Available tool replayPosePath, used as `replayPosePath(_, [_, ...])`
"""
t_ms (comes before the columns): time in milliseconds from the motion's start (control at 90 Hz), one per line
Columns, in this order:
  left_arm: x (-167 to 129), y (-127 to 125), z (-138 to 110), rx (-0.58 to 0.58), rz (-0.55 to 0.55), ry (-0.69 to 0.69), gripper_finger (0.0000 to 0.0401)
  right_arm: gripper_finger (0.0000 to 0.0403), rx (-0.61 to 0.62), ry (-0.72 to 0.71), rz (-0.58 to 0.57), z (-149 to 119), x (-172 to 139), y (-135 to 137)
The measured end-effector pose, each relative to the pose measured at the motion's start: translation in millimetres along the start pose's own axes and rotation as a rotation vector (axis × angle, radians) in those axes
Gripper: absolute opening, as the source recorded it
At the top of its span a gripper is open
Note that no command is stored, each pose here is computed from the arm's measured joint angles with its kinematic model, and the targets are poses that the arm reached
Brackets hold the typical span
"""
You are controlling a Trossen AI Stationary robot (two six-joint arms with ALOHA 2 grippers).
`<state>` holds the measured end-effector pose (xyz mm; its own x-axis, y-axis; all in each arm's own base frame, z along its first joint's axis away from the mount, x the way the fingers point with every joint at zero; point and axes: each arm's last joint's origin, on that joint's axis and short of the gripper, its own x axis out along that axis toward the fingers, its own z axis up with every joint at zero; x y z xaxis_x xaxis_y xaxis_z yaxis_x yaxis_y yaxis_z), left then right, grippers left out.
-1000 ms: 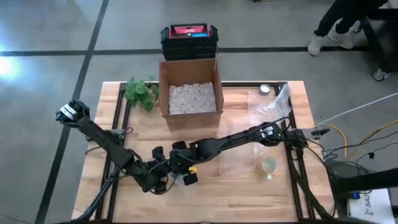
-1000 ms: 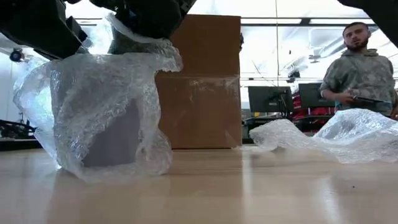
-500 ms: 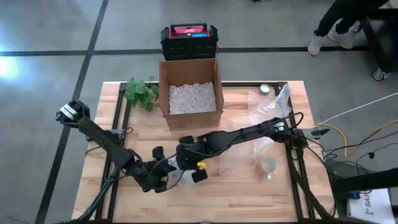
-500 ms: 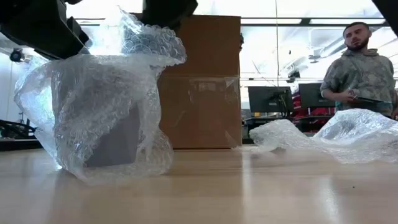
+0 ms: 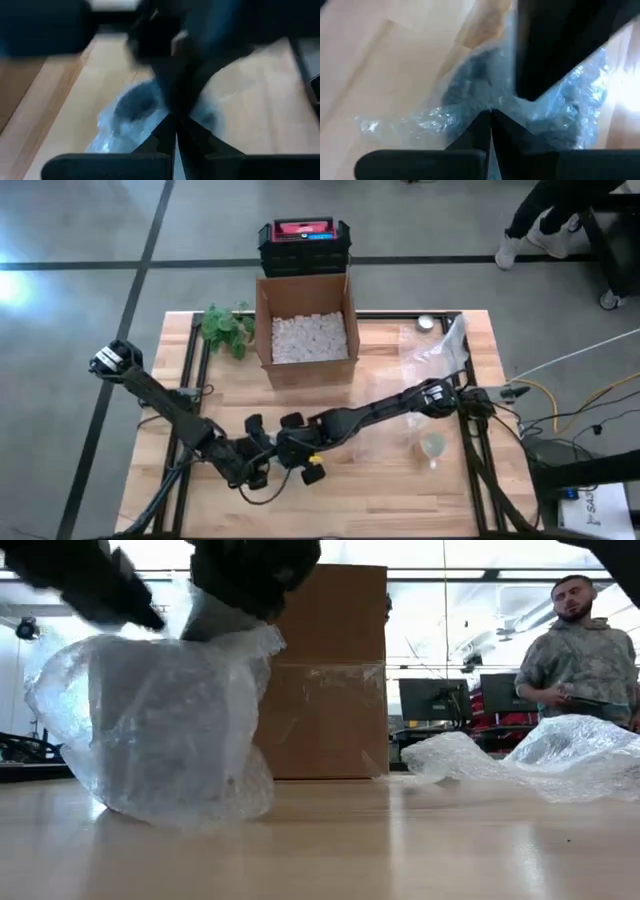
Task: Wrap mug
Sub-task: Wrap the blue mug using the left bubble wrap
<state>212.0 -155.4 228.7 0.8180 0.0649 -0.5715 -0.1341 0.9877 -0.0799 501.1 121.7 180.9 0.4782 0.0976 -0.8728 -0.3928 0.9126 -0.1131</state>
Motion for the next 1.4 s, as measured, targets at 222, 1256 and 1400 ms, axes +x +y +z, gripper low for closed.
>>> replayPosePath(222, [-28,10,17,0.078,0.087,0.139,0.0,0.0002,-0.002,-0.01,-0.007,1,0,0])
replayPosePath(1256, [-24,22,-28,0.057,0.024,0.171,0.0,0.0002,0.009,-0.043,-0.009,4,1,-1])
replayPosePath(1400, [-21,23,-39,0.047,0.033,0.165,0.0,0.0002,0.02,-0.043,-0.009,4,1,-1])
